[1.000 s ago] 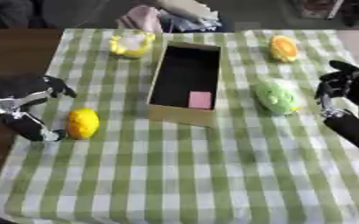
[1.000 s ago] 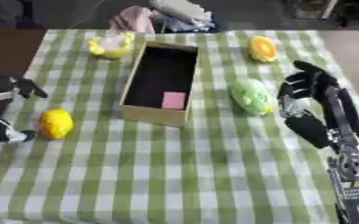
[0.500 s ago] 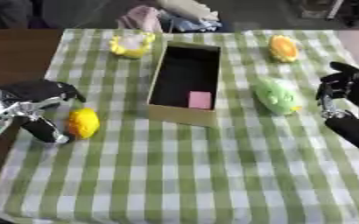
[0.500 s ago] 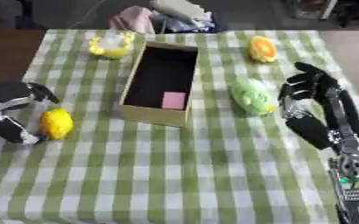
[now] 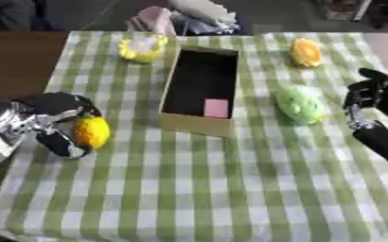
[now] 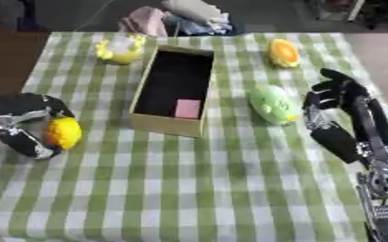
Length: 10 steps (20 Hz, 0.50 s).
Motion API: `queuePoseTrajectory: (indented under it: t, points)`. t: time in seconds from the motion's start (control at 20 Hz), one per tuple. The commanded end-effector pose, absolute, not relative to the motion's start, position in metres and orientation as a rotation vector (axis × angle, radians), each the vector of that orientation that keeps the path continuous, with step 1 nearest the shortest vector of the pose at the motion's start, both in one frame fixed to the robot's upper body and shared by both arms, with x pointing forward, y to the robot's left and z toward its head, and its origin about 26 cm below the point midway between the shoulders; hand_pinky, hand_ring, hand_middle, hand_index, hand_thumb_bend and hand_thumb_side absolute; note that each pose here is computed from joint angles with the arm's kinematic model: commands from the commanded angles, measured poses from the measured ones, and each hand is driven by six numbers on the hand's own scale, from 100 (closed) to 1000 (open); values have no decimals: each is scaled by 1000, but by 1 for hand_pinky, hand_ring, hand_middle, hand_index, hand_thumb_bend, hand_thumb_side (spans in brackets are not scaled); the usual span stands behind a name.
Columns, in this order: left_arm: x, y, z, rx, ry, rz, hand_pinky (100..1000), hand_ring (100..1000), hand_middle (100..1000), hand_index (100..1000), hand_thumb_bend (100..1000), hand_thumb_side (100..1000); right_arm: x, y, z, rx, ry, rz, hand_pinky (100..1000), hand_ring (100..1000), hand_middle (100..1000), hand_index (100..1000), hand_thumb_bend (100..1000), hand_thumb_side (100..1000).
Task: Pick up objects on the table and place them in the box.
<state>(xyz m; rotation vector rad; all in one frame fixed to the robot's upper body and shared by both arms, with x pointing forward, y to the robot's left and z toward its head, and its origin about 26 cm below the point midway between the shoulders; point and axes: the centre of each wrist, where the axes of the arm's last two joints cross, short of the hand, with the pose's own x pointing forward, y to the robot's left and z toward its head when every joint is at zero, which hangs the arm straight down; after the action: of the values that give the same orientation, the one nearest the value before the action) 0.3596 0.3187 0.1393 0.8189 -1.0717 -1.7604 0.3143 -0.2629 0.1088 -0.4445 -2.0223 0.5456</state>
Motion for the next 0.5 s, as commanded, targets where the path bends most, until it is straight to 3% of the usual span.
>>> queuePoseTrajectory:
  t: [0.05, 0.2, 0.5]
  points:
    - [362, 319, 150, 906, -1149, -1737, 659, 623, 651, 747, 264, 109, 315, -264, 114, -449, -2040, 554, 622, 667, 659, 878, 100, 467]
    - [361, 314, 155, 944, -1246, -1692, 638, 589, 609, 713, 227, 100, 315, -264, 114, -450, -2040, 552, 622, 667, 659, 878, 100, 468]
    - [355, 292, 195, 948, -1407, -1695, 649, 595, 616, 718, 209, 100, 315, -264, 114, -446, -2040, 553, 622, 667, 659, 878, 100, 467]
